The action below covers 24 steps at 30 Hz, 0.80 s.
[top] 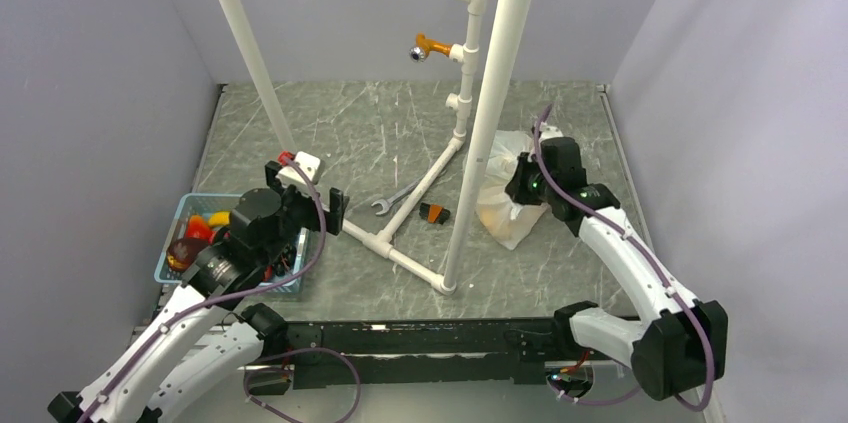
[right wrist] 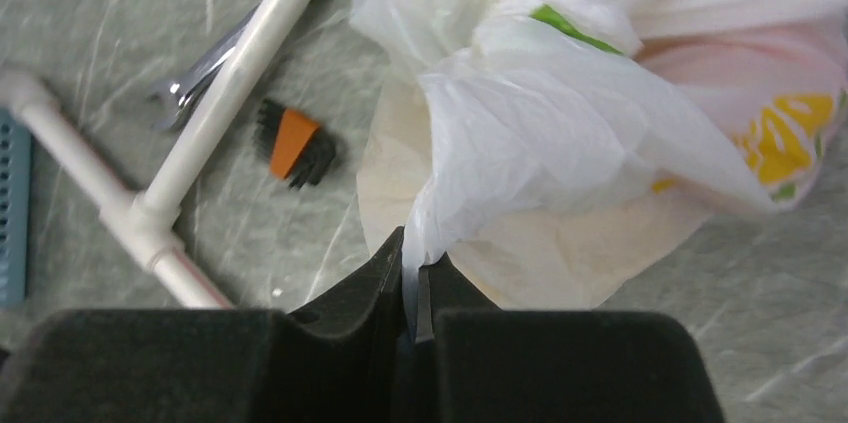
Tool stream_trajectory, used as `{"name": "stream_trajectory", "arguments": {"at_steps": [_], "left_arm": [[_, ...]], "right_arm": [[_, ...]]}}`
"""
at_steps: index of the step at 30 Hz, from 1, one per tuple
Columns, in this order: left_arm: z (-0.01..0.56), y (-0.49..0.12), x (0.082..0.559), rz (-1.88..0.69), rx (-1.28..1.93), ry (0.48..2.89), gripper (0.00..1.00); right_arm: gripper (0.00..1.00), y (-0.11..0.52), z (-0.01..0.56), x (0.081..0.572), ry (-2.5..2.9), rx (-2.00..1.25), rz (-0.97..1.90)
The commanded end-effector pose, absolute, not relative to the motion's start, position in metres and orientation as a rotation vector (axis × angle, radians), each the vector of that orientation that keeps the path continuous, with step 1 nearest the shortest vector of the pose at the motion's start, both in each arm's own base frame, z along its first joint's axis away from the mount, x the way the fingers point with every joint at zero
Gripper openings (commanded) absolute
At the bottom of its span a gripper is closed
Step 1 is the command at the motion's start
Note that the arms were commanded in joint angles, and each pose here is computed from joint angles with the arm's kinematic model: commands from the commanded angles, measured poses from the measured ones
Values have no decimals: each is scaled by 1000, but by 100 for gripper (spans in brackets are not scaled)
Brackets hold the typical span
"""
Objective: Take the fake fruits out of the plastic bag
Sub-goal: Move the plastic bag to the center of the board.
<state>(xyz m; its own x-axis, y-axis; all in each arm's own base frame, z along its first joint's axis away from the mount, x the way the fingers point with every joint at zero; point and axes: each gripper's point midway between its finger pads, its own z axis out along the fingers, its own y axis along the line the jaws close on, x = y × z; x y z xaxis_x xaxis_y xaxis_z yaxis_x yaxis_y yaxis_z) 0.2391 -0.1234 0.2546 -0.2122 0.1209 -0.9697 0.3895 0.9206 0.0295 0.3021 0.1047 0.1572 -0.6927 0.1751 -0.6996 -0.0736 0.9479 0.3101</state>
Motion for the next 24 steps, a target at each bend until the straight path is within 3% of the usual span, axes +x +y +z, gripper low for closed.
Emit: {"name": "stream_trajectory", "arguments": {"at_steps": [1, 9, 18, 20, 24], "left_arm": [[257, -149, 236, -357, 462, 1772, 100], [239, -193, 225, -526, 609, 1849, 99], [244, -234, 233, -740, 548, 1888, 98], [246, -242, 241, -728, 585, 1898, 99], [255, -258, 257, -712, 650, 1906, 99]], "right_arm": [[9, 132, 161, 276, 2305, -8, 510], [17, 188, 179, 248, 2233, -138, 887], [18, 227, 198, 249, 2221, -276, 1046], [24, 228, 191, 239, 2254, -292, 1060], [46, 225, 201, 222, 2221, -315, 1081]]}}
